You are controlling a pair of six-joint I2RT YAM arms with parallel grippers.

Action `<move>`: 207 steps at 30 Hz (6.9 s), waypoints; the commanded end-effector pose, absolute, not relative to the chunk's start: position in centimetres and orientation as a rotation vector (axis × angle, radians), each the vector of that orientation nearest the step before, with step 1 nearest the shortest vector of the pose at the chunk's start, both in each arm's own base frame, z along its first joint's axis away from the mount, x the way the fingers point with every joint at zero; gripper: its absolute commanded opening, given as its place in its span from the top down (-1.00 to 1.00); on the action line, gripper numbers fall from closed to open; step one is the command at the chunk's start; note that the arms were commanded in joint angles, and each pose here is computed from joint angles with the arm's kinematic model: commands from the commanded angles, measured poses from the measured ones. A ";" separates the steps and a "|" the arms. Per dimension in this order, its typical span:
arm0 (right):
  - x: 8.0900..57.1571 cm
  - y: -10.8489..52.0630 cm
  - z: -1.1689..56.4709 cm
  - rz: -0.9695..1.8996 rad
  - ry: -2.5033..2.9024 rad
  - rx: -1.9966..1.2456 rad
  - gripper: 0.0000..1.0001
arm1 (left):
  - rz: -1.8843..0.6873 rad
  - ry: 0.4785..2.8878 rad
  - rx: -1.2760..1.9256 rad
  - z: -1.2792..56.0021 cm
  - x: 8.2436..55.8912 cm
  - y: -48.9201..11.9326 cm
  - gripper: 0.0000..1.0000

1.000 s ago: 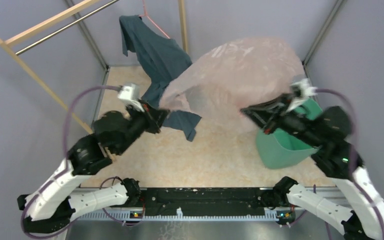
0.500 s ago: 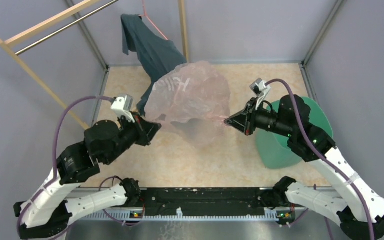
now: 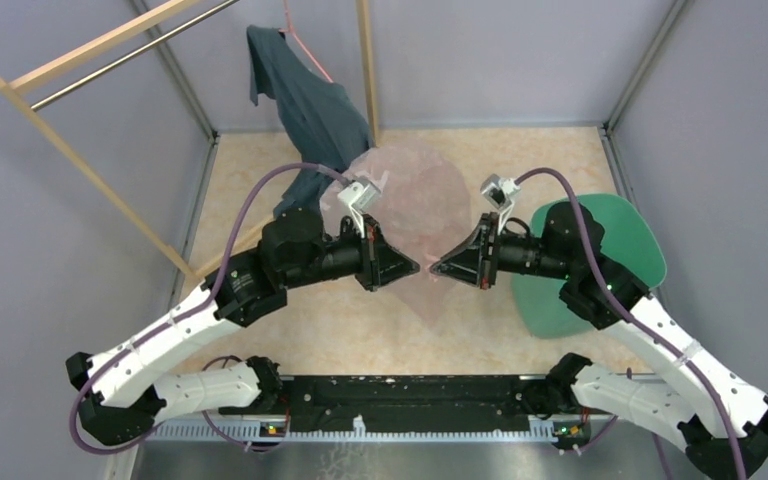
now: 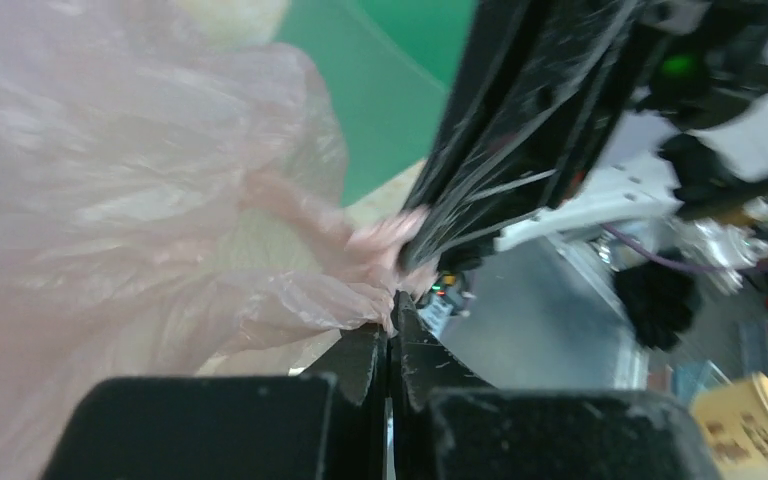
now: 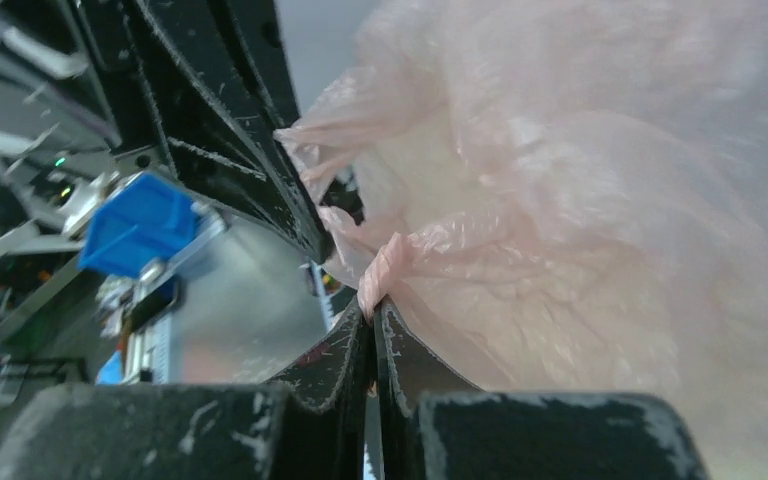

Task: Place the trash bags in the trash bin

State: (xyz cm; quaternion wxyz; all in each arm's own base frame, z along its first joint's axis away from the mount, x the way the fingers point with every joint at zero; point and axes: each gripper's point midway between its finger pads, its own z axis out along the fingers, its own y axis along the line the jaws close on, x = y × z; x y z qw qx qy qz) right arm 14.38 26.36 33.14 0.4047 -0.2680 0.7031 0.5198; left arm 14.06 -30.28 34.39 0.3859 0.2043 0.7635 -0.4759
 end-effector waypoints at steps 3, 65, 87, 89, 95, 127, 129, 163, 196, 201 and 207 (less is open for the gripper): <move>7.5 29.5 38.6 1.536 1.511 -0.987 0.93 | -1.571 1.561 0.782 43.2 7.1 -30.8 1.00; 18.6 23.3 30.3 0.827 1.765 -0.488 -0.97 | -1.130 1.904 0.178 35.2 19.0 -31.6 1.00; 19.5 30.6 31.6 1.069 1.537 -0.365 -0.97 | -1.268 1.923 0.241 35.5 18.9 -34.4 1.00; 19.8 30.8 31.2 1.055 1.543 -0.343 -0.90 | -1.273 1.919 0.242 35.6 18.9 -34.6 1.00; 20.1 31.4 30.5 1.033 1.556 -0.326 -0.59 | -1.292 1.922 0.245 35.6 19.0 -35.1 1.00; 12.0 -0.8 60.2 0.642 1.130 0.088 1.00 | -1.302 1.851 0.364 39.6 20.1 -37.8 -0.93; 11.2 -2.8 60.9 0.641 1.093 0.123 1.00 | -1.299 1.873 0.404 39.0 20.6 -41.0 -0.91; 9.9 -3.0 59.5 0.640 1.101 0.019 1.00 | -0.577 2.052 0.433 27.9 24.2 -50.9 0.76; 13.1 21.7 60.6 1.122 1.099 -0.365 1.00 | -0.343 2.080 0.013 29.2 22.0 -26.4 1.00; 14.6 21.0 57.1 1.081 1.170 -0.269 1.00 | -0.396 2.052 -0.017 29.6 21.9 -26.3 1.00; 15.3 19.4 52.6 1.006 1.276 -0.223 1.00 | -0.418 2.034 0.008 30.3 22.0 -26.8 0.70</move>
